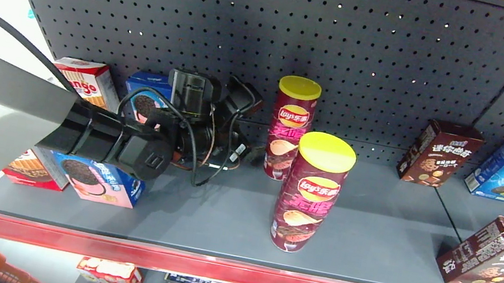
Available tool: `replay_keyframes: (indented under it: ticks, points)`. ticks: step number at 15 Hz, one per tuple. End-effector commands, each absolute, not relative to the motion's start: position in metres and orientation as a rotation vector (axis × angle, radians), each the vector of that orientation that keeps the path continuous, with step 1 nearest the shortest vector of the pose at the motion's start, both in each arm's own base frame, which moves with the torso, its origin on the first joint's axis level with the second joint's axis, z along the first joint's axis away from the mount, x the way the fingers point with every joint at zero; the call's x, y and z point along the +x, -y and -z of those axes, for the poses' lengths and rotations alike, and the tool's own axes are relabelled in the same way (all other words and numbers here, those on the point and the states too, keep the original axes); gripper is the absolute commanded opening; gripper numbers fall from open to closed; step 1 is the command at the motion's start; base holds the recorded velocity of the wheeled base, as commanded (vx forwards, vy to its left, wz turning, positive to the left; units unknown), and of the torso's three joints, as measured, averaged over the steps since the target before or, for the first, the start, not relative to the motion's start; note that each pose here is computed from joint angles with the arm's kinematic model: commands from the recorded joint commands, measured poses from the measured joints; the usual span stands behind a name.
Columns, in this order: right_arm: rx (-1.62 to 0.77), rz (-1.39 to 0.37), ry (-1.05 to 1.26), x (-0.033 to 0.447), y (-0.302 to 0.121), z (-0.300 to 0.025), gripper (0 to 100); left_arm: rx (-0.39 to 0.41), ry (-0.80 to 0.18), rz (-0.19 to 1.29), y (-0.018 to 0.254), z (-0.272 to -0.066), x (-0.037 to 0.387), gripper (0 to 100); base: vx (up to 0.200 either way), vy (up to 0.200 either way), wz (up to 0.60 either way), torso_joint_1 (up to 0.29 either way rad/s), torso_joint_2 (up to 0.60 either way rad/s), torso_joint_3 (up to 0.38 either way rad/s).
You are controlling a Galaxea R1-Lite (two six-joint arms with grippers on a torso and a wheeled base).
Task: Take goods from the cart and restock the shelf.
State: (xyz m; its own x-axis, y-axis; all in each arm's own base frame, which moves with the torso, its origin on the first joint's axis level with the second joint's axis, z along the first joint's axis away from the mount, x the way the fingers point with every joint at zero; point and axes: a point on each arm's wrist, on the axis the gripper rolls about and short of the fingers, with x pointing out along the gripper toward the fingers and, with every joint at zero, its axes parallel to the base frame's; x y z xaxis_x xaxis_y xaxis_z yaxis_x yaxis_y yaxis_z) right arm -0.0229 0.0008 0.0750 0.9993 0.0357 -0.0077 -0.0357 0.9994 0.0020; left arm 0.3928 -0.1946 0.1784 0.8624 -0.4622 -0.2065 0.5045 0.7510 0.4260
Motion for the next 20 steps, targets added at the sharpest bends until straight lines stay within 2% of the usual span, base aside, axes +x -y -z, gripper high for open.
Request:
replay_keyframes:
  ticks: [1, 7, 10, 13, 14, 15, 20]
  points:
    - [0.002, -0.037, -0.008, -0.023, -0.001, -0.075, 100, 0.492, -0.091, 0.535, 0.198, -0.176, 0.393, 100, 0.0, 0.0, 0.0, 0.0, 0.0, 0.0]
    - [0.002, -0.037, -0.008, -0.023, -0.001, -0.075, 100, 0.494, -0.097, 0.549, 0.203, -0.174, 0.391, 100, 0.0, 0.0, 0.0, 0.0, 0.0, 0.0]
    - [0.002, -0.037, -0.008, -0.023, -0.001, -0.075, 100, 0.483, -0.066, 0.523, 0.196, -0.179, 0.39, 100, 0.0, 0.0, 0.0, 0.0, 0.0, 0.0]
    - [0.003, -0.035, -0.008, -0.023, -0.001, -0.075, 100, 0.459, 0.005, 0.465, 0.178, -0.219, 0.37, 100, 0.0, 0.0, 0.0, 0.0, 0.0, 0.0]
    - [0.002, -0.037, -0.008, -0.023, -0.001, -0.075, 100, 0.442, 0.015, 0.46, 0.176, -0.225, 0.366, 100, 0.0, 0.0, 0.0, 0.0, 0.0, 0.0]
    - [0.002, -0.037, -0.008, -0.023, -0.001, -0.075, 100, 0.411, 0.037, 0.445, 0.172, -0.241, 0.355, 100, 0.0, 0.0, 0.0, 0.0, 0.0, 0.0]
    - [0.002, -0.037, -0.008, -0.023, -0.001, -0.075, 100, 0.347, 0.074, 0.311, 0.143, -0.276, 0.292, 100, 0.0, 0.0, 0.0, 0.0, 0.0, 0.0]
